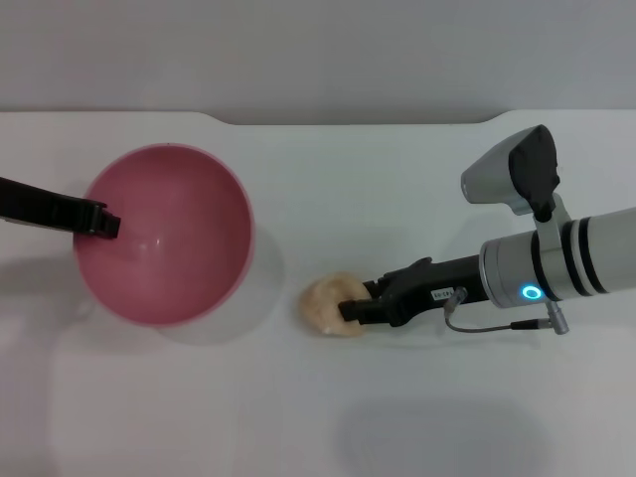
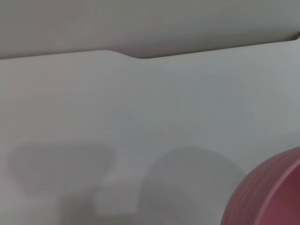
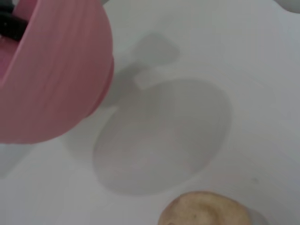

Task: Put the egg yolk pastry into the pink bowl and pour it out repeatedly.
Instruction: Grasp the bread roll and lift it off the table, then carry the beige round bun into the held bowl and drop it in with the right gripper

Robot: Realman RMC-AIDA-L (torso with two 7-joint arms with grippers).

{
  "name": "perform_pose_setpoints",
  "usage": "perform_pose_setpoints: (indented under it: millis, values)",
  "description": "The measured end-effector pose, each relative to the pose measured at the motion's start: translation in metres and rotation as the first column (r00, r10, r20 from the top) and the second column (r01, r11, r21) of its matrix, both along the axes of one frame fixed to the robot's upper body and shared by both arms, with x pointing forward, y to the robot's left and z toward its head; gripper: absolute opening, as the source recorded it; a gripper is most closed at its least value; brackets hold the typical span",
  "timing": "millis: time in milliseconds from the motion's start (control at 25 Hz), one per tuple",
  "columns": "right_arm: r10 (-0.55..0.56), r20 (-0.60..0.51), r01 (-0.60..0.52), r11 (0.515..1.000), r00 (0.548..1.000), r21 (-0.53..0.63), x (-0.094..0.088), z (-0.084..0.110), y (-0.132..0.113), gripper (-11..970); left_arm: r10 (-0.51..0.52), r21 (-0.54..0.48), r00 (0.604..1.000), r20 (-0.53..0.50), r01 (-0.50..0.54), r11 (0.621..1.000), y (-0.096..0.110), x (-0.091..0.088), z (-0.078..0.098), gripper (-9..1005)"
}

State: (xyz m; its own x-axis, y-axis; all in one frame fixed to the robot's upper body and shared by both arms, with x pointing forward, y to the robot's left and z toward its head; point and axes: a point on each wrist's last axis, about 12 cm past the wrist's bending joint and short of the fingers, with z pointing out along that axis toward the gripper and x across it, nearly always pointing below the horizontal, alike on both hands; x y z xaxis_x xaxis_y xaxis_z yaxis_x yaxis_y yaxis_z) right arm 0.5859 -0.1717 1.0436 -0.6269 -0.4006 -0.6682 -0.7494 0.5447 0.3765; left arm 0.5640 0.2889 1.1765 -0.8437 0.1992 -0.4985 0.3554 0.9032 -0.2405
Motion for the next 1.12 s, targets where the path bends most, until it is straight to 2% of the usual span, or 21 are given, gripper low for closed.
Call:
perform_pose_setpoints:
  millis: [120, 320, 480, 520, 640, 800, 920, 1040, 1120]
  values:
    - [0.006, -0.006, -0.006, 1.0, 1.0, 0.012, -0.001, 0.001, 0.0, 471, -0.007, 0.003, 1.0, -0.001, 0.007, 1.0, -0.002, 0.0, 0.0, 0]
    - [-0.057, 0.003, 0.056, 0.994, 0.998, 0.091, -0.001, 0.006, -0.01, 373, -0.018, 0.007, 1.0, -0.009, 0.018, 1.0, -0.005, 0.0, -0.004, 0]
    - [-0.091, 0.052, 0.084, 0.989, 0.995, 0.123, -0.004, 0.013, -0.03, 314, -0.034, 0.01, 0.999, -0.018, 0.034, 0.999, -0.009, 0.002, -0.007, 0]
    - [-0.105, 0.085, 0.092, 0.986, 0.991, 0.141, -0.005, 0.02, -0.043, 289, -0.048, 0.013, 0.998, -0.027, 0.048, 0.999, -0.013, 0.004, -0.009, 0]
    - [-0.126, 0.119, 0.106, 0.981, 0.985, 0.164, -0.007, 0.029, -0.055, 277, -0.068, 0.017, 0.997, -0.042, 0.069, 0.997, -0.02, 0.006, -0.013, 0]
    - [-0.192, 0.196, 0.143, 0.961, 0.962, 0.236, -0.013, 0.054, -0.09, 262, -0.146, 0.032, 0.984, -0.097, 0.15, 0.988, -0.043, 0.012, -0.022, -1]
    - [-0.172, 0.269, 0.1, 0.96, 0.948, 0.26, -0.022, 0.077, -0.106, 250, -0.208, 0.046, 0.97, -0.127, 0.216, 0.975, -0.064, 0.017, -0.028, -1]
    - [-0.091, 0.351, 0.002, 0.969, 0.932, 0.246, -0.03, 0.1, -0.106, 233, -0.265, 0.061, 0.951, -0.157, 0.277, 0.959, -0.089, 0.021, -0.033, -1]
    - [-0.035, 0.375, -0.061, 0.968, 0.926, 0.242, -0.033, 0.109, -0.101, 215, -0.296, 0.08, 0.938, -0.182, 0.314, 0.946, -0.107, 0.024, -0.036, -1]
